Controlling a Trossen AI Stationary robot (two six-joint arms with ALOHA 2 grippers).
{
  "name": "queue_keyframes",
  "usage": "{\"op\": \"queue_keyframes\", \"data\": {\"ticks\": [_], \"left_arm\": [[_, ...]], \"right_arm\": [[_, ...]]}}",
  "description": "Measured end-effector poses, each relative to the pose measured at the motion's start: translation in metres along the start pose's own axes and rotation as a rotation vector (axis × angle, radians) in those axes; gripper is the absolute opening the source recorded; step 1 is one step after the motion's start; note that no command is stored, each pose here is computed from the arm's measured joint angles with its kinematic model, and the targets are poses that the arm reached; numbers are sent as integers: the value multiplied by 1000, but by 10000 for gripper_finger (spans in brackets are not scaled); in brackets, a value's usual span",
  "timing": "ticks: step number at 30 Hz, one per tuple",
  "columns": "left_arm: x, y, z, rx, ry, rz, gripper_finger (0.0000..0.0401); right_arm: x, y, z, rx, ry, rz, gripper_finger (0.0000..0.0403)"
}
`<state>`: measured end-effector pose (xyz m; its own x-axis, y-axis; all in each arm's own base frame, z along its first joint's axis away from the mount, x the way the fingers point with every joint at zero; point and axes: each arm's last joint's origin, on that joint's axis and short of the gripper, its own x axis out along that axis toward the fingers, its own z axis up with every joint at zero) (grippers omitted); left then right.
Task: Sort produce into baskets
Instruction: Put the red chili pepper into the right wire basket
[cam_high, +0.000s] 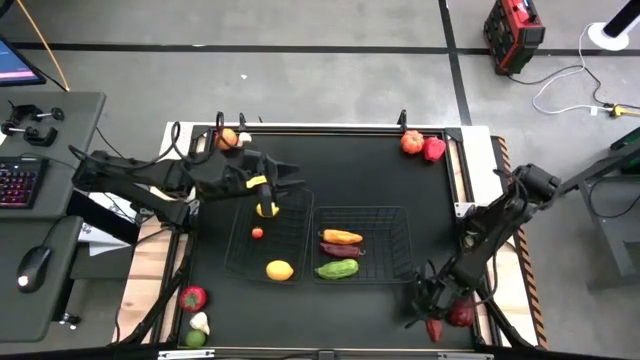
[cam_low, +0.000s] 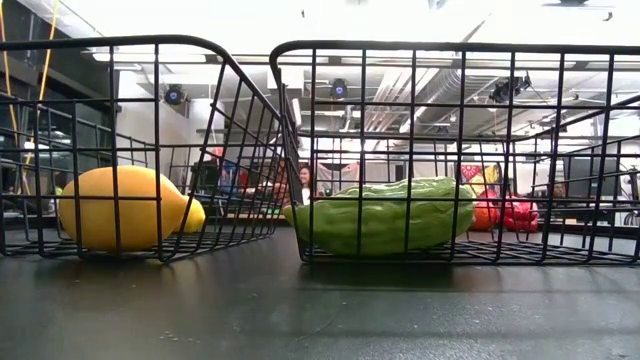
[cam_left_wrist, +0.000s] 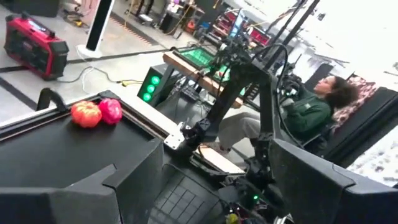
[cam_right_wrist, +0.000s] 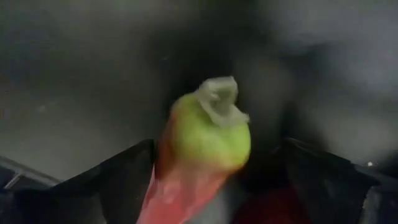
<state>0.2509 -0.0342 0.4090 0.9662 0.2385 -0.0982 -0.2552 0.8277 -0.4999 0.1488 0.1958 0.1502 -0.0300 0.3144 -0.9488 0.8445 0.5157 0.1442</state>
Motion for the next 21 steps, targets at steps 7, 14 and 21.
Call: {"op": "queue_keyframes", "data": {"ticks": [7, 14, 21], "left_arm": [[-20, 1, 16, -2, -53, -33, 280], [-58, 7, 42, 34, -161, -72, 280], [-72, 10, 48, 95, -180, -77, 280]], "right_arm": [[2, 3, 0, 11, -3, -8, 244], [-42, 27, -19, -100, -15, 0, 90], [-138, 44, -39, -159, -219, 31, 90]]}}
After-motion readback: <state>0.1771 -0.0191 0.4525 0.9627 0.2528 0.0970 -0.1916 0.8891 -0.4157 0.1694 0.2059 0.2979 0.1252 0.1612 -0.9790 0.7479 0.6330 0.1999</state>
